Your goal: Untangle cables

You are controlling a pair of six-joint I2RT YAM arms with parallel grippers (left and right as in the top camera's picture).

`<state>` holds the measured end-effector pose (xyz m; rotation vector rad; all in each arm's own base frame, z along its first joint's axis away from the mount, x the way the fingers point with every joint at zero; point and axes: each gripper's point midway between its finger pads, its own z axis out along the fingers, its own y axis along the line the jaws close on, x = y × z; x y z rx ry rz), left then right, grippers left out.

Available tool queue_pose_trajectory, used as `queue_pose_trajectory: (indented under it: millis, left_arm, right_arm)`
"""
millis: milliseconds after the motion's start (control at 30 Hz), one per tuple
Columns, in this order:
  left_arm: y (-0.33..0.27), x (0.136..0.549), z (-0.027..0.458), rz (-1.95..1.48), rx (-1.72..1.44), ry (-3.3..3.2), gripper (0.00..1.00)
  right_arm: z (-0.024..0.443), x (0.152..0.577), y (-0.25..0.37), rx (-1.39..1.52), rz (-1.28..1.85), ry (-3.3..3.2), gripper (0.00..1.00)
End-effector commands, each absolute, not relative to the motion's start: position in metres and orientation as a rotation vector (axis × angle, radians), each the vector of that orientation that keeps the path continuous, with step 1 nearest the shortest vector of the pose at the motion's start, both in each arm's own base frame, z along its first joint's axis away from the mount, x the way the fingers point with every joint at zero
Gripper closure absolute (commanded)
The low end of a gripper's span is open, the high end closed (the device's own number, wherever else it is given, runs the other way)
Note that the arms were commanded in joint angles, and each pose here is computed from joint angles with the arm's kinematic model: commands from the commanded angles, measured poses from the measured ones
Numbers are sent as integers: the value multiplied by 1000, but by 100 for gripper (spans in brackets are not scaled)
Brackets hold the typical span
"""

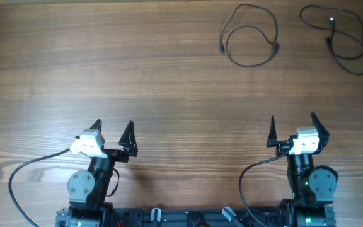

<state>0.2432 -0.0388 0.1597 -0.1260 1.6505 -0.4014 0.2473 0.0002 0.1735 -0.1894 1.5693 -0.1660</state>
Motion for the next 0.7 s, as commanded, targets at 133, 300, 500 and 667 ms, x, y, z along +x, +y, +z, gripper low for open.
queue_pose_trajectory:
  millis: [133,300,500,667]
  left_arm:
    - [-44,242,157,-236,89,1645,0]
    - [-41,243,158,-210,92,1641,0]
    - [-41,243,158,-210,92,1640,0]
    - [-41,243,158,-210,92,1640,0]
  right_arm:
    - [176,247,-2,-187,-181,1560,0]
    - [176,247,-2,-187,-181,1560,0]
    - [176,247,-2,-186,-180,1560,0]
    - [176,247,-2,-187,-181,1560,0]
